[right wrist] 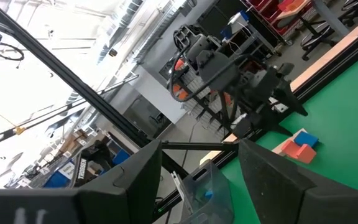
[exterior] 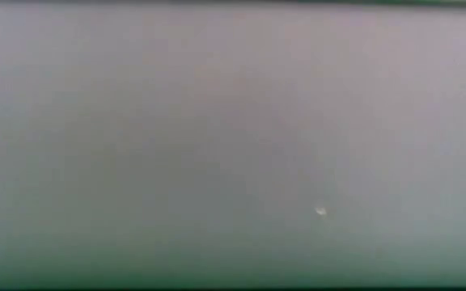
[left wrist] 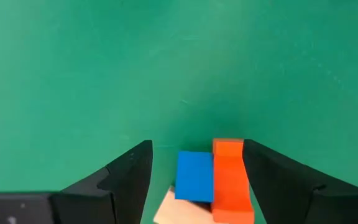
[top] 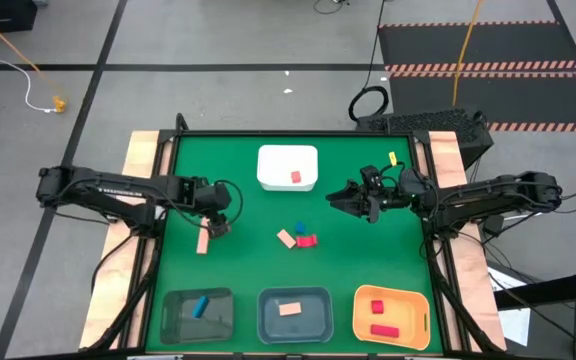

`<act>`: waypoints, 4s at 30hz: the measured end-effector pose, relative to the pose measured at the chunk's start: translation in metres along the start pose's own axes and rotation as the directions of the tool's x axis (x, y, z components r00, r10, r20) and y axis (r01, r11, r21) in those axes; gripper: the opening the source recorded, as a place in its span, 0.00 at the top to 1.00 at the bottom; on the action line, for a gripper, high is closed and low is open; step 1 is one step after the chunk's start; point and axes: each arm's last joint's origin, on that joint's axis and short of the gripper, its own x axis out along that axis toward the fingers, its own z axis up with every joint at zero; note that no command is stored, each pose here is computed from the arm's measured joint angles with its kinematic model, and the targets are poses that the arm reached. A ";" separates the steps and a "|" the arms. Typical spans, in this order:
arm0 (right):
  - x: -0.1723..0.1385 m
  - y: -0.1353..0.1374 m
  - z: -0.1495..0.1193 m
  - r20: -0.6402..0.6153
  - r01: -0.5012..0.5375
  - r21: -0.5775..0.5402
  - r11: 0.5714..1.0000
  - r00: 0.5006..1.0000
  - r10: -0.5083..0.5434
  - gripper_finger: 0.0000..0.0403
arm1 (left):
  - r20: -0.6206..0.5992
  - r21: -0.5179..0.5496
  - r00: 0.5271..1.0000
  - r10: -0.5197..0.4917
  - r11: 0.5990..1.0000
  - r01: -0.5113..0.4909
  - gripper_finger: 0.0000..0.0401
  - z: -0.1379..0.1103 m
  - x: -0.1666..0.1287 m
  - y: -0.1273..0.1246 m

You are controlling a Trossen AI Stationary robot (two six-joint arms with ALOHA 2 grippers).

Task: Sort & place blocks by color
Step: Put the left orange block into the white bin

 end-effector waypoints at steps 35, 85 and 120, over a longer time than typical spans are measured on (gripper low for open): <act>0.000 0.000 0.000 -0.001 0.001 0.000 1.000 1.000 -0.001 0.49 | -0.119 -0.007 0.993 -0.002 1.000 0.001 0.38 -0.019 0.060 -0.028; -0.001 -0.002 0.004 0.040 0.022 -0.030 0.999 0.999 -0.021 0.49 | 0.773 0.026 0.610 -0.173 0.970 0.243 0.67 0.107 -0.040 -0.026; 0.000 -0.005 0.011 0.206 0.127 -0.026 0.992 0.971 -0.119 0.49 | 0.913 -0.093 0.391 -0.118 0.872 0.481 0.67 0.134 -0.032 -0.030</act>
